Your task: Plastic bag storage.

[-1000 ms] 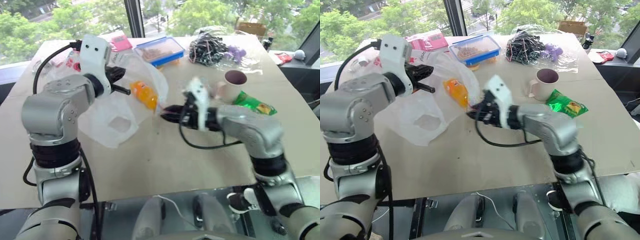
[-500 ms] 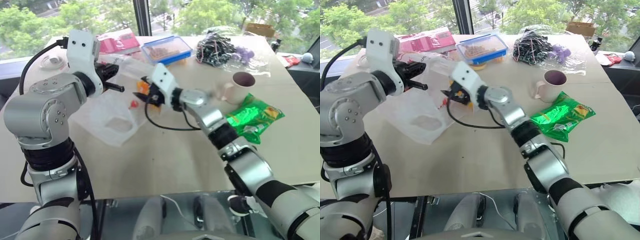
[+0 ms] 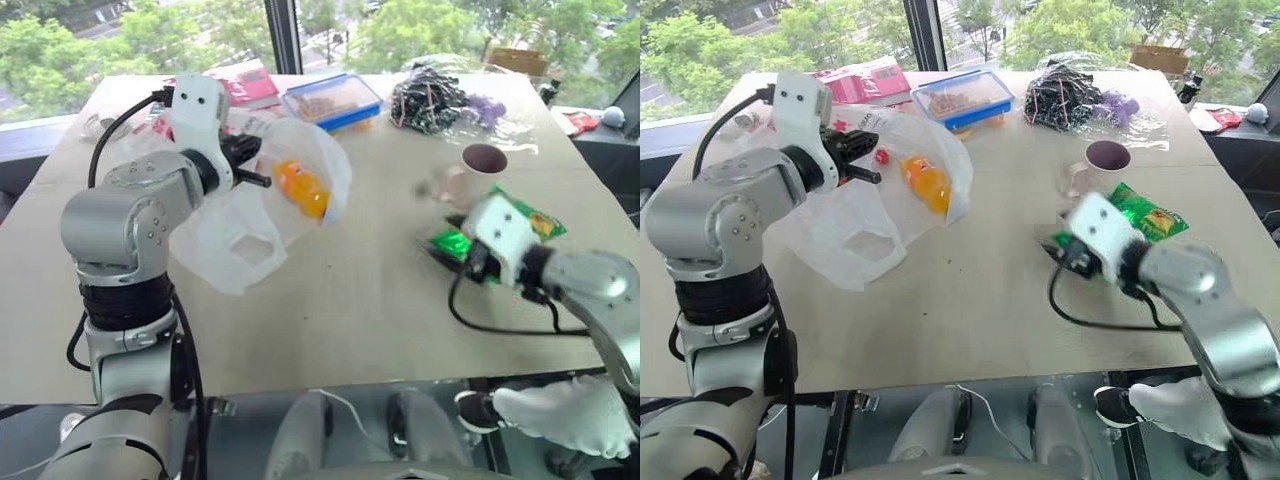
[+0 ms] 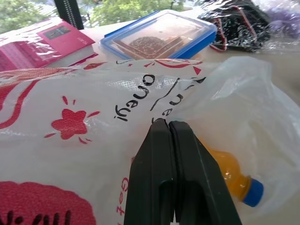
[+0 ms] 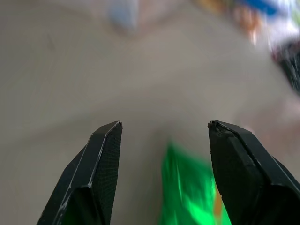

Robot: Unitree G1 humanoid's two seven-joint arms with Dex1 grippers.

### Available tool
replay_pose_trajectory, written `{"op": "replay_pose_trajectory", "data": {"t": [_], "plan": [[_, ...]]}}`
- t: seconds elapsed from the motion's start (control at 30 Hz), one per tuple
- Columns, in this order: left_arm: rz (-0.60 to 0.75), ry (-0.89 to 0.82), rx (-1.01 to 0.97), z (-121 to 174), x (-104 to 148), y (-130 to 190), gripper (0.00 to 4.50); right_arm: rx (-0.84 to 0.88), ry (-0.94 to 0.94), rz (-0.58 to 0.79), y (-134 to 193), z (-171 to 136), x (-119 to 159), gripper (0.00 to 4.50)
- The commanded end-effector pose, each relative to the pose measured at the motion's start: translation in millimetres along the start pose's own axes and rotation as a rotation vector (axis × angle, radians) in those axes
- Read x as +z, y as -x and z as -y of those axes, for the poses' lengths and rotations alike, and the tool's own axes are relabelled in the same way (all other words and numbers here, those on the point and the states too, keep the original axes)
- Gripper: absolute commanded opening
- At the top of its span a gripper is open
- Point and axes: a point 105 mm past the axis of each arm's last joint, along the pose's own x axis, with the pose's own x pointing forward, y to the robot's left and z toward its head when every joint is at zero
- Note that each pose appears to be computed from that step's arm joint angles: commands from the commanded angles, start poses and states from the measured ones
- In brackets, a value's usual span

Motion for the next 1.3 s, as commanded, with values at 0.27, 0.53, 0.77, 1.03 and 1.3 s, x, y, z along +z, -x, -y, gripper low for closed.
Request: {"op": "replay_pose_trajectory", "data": {"t": [0.27, 0.53, 0.77, 1.03, 1.3], "plan": [[0.066, -0.048, -0.028, 5, 16, -5, 0.0, -0.152, 0.518, -0.119, 10, 6, -25, 2.94], [0.07, -0.05, -0.024, 5, 17, -3, 0.0, -0.089, 0.647, -0.203, 6, -3, -49, 2.94], [0.07, -0.048, -0.021, 5, 17, -1, 0.0, -0.125, 0.553, -0.185, 10, -2, -33, 2.94], [0.064, -0.05, -0.013, 3, 14, 0, 0.0, -0.212, -0.409, 0.121, 21, -15, 13, 2.94], [0.057, -0.049, -0.032, 6, 13, -3, 0.0, -0.132, -1.142, 0.154, 26, -48, -16, 2.94]]}}
